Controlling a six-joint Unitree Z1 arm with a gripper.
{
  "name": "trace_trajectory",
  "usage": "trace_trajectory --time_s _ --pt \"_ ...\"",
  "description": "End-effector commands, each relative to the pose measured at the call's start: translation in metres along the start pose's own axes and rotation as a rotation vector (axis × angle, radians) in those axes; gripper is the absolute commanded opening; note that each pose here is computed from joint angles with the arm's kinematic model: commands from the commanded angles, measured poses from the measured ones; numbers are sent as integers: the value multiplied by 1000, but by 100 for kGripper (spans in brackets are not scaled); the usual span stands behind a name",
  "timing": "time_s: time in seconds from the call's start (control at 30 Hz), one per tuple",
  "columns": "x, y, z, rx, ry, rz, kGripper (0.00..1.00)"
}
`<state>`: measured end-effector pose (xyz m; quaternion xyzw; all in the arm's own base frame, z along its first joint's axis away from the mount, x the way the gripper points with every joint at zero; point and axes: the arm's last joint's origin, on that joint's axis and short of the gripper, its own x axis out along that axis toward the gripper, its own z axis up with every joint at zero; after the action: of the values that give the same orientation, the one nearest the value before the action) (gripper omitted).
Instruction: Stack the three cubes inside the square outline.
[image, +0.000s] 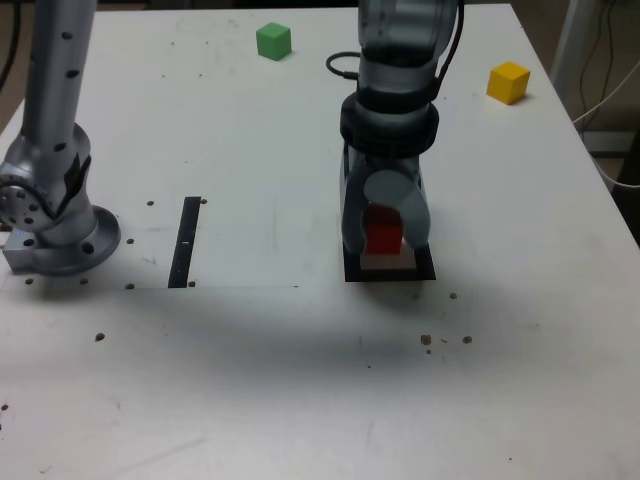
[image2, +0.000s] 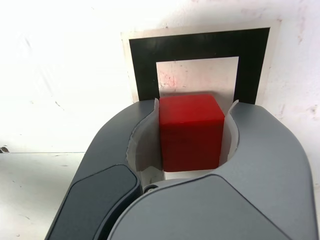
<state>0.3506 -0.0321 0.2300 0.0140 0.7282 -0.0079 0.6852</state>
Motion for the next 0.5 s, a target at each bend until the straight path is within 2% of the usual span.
trace_trajectory --time_s 0.0,0.3,0.47 --pt "3 1 1 1 1 -5 29" --pt "5 2 3 12 -2 -10 37" --pt "5 2 4 19 -3 -11 56"
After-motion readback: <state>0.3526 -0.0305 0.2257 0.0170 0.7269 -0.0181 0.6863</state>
